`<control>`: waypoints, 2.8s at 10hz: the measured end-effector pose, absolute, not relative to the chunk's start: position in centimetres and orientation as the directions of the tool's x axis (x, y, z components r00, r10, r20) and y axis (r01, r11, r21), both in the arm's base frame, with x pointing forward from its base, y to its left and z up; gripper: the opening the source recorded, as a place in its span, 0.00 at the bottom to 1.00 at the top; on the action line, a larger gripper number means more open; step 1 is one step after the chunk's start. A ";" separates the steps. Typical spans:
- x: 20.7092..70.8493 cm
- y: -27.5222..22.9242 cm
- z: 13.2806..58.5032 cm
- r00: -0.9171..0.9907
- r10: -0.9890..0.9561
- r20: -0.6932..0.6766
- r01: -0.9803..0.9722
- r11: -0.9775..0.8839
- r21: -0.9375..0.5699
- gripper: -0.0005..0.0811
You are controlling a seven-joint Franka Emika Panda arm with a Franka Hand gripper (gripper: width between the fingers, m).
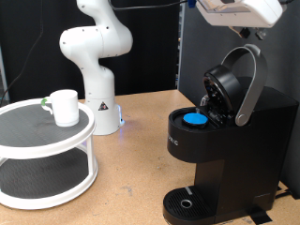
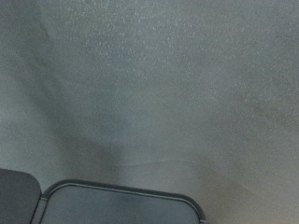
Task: Make a cup of coffee with the keurig machine
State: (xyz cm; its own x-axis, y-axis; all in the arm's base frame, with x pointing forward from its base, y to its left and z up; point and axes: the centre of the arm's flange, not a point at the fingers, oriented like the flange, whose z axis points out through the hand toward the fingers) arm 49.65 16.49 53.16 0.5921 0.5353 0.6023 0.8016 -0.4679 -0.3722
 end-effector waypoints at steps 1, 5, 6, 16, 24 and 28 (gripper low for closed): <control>49.6 16.7 53.1 0.591 0.537 0.602 0.802 -0.466 -0.372 0.44; 49.7 17.6 52.3 0.594 0.536 0.600 0.799 -0.481 -0.361 0.07; 49.9 17.7 52.0 0.595 0.536 0.600 0.798 -0.486 -0.357 0.02; 50.3 15.8 52.1 0.596 0.565 0.571 0.799 -0.487 -0.353 0.01; 50.7 12.7 52.9 0.603 0.629 0.490 0.794 -0.529 -0.299 0.01; 50.7 9.5 52.6 0.615 0.665 0.425 0.787 -0.555 -0.271 0.01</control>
